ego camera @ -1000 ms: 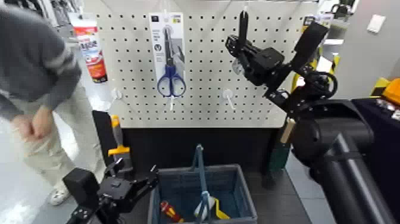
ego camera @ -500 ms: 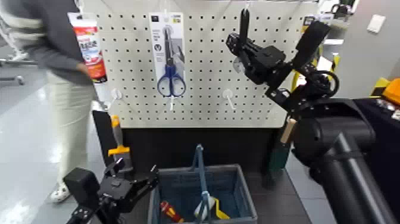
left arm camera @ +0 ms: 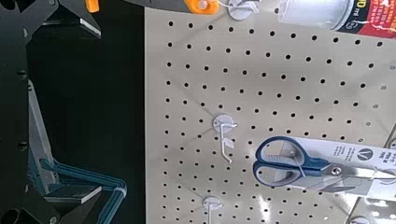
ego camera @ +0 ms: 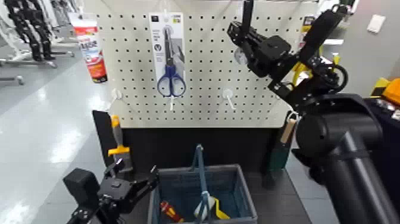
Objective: Put the black wrench into the crate.
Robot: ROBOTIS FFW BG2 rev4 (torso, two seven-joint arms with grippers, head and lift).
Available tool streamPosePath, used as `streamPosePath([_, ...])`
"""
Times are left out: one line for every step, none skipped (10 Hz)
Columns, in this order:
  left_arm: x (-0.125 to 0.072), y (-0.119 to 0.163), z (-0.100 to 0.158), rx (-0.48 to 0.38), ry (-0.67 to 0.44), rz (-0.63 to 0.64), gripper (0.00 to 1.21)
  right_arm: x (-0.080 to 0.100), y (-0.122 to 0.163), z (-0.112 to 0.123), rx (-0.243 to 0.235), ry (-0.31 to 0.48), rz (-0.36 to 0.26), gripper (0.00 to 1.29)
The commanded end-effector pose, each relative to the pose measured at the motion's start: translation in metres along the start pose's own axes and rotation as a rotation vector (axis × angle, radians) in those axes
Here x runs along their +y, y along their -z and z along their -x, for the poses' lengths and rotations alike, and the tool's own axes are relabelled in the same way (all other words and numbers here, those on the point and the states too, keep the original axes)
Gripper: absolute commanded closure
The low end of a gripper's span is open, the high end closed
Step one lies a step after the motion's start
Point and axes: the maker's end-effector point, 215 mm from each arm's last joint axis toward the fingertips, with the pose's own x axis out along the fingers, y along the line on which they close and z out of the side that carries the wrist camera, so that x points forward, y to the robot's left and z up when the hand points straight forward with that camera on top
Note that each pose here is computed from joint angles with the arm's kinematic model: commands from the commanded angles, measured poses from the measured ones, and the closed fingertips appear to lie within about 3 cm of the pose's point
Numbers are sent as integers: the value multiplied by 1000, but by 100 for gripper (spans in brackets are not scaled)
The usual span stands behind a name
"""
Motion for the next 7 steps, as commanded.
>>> streamPosePath([0,1,1,3,0,1,14,7,-9,2,-13,-9,8,124])
streamPosePath([0,2,1,5,0,2,14,12,-8,4,-13,-11,0,124])
streamPosePath([0,3,1,6,-2,2,14,18,-5,7,-10,-13,-22,124])
streamPosePath([0,3,1,9,-2,3,14,27,2,11,-7,-14,-55,124])
streamPosePath([-1,4,1,10,-1,4,14,38,8,14,-6,-20,-98,124])
streamPosePath([-1,4,0,12,0,5,14,49,17,17,1,-28,-144,124])
streamPosePath([-1,3,0,10,0,4,14,57,30,23,25,-26,-182,124])
